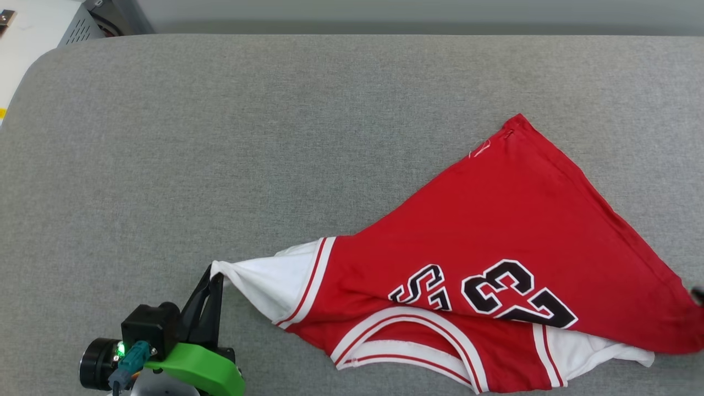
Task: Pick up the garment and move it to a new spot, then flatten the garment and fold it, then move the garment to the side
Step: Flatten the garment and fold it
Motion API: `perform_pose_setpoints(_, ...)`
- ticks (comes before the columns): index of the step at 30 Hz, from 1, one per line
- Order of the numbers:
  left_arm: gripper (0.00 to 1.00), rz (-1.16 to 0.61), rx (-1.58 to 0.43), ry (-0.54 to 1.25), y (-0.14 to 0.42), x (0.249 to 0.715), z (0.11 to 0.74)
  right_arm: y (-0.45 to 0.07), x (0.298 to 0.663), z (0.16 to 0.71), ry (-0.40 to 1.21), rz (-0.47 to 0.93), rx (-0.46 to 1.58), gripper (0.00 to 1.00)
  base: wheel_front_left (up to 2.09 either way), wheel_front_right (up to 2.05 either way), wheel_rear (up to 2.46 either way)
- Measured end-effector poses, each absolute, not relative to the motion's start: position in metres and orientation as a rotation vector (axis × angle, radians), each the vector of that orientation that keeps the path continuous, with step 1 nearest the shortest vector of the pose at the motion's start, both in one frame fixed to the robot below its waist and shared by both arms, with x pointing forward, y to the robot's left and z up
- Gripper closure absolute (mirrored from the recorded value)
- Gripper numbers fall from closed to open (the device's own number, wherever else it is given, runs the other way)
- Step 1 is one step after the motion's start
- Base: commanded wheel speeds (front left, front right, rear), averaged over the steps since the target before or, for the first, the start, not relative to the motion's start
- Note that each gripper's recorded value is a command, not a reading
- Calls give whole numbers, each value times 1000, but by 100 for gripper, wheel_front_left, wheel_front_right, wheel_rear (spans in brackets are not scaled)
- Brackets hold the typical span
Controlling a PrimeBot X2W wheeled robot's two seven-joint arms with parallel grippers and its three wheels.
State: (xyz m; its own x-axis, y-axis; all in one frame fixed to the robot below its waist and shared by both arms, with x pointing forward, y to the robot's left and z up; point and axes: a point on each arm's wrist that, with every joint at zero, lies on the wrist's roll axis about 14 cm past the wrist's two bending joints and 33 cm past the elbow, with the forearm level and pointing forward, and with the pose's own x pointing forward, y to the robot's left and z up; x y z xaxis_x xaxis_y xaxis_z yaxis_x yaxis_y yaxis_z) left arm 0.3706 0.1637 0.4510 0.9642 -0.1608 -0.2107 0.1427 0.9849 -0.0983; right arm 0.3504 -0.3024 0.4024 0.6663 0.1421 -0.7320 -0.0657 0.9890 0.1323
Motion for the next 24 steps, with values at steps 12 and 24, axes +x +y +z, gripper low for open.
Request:
perform_pose_setpoints(12,100,-165,-97,200,158,386,450,-240,471,507,579,353,-62,0,0,0,0)
perform_pose_setpoints(24,100,-166,-113,197,150,409,437,-152,550,442,843,508,-285,0,0,0,0)
